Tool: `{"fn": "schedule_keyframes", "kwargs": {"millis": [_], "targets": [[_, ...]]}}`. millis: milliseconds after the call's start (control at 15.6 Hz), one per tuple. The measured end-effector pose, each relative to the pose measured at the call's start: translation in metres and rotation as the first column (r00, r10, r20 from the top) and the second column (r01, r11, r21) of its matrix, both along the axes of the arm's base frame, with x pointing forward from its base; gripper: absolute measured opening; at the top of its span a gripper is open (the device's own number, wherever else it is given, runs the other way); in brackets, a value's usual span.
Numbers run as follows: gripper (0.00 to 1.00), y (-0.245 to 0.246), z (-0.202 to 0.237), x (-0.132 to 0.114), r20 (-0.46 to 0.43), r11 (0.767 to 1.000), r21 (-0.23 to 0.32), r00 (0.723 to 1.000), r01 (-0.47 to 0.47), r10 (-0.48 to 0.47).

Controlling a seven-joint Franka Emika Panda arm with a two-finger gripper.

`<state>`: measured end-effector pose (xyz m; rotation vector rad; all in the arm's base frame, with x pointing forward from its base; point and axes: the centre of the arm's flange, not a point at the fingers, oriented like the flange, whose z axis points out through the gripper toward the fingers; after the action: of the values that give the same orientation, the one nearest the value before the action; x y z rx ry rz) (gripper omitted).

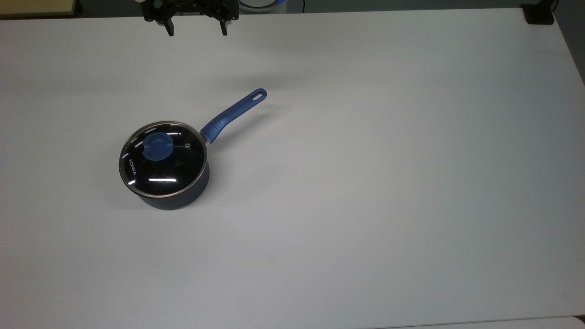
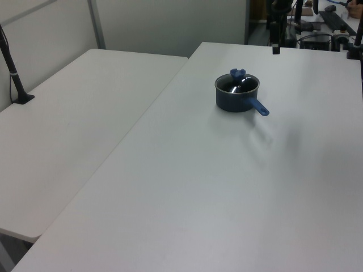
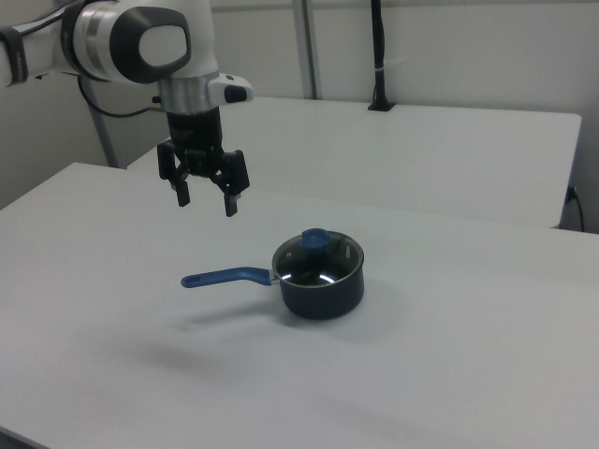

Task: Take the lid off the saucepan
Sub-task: 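Move the open gripper toward the saucepan lid's blue knob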

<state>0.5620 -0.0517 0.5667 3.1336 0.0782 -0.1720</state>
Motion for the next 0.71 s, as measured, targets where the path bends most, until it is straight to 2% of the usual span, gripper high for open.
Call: {"fn": "schedule_keyframes", "kwargs": {"millis": [705], "targets": [[1.00, 0.0053, -0.0001, 0.0004, -0.001, 1.000, 0.000, 1.000, -0.009, 0.009]]}}
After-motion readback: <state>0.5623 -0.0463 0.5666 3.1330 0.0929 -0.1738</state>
